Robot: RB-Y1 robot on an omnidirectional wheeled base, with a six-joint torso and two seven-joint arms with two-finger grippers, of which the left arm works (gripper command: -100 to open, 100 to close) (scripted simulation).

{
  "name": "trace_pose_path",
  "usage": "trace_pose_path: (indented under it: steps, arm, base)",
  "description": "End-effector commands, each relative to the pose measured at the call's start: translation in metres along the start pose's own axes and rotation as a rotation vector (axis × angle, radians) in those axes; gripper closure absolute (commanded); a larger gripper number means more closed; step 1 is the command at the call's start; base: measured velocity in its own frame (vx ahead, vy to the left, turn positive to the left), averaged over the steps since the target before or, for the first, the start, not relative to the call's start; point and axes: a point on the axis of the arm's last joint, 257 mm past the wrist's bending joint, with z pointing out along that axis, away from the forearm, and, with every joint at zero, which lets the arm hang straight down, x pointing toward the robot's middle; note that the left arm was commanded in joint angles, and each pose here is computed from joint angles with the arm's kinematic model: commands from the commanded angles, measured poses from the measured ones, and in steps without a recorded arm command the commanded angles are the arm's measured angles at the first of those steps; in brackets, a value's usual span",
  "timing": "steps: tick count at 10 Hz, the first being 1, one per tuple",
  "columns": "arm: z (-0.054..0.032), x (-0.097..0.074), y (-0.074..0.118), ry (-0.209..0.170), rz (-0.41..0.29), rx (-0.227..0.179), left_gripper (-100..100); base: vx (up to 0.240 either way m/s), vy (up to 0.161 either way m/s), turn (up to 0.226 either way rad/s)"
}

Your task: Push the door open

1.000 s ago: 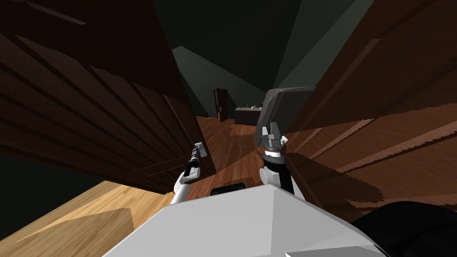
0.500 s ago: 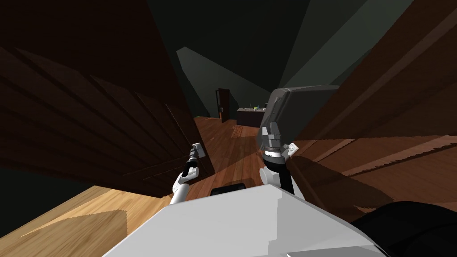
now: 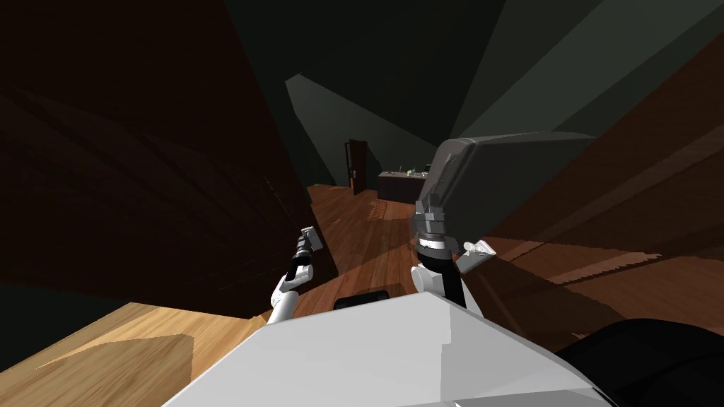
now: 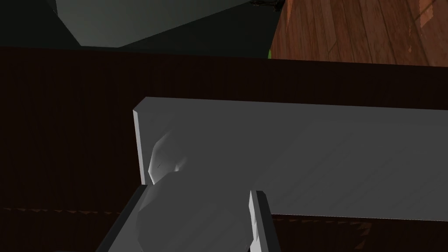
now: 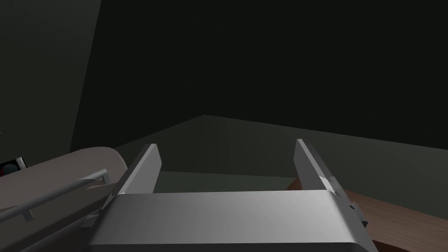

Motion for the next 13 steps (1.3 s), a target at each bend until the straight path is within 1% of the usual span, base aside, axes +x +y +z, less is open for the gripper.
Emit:
trace_pose_path:
  steps: [1,2,3,9,12,13]
  arm:
    - [0.0,-0.009,-0.001,-0.015,0.002,0.001,100]
    - [0.0,-0.012,-0.001,-0.021,0.003,0.002,100]
    - [-0.0002,-0.019,-0.001,-0.033,0.004,0.002,100]
    - [-0.0048,-0.062,-0.002,-0.119,0.0,0.003,100]
    - [-0.0077,-0.075,-0.001,-0.148,-0.006,0.002,100]
    - [-0.0087,-0.074,0.002,-0.145,-0.003,-0.006,100]
  base:
    - [0.164,-0.021,0.041]
    - [0.198,-0.052,0.06]
    - [0.18,-0.047,0.052]
    - [0.193,-0.061,0.062]
    - [0.193,-0.053,0.062]
    - [0.078,-0.011,0.028]
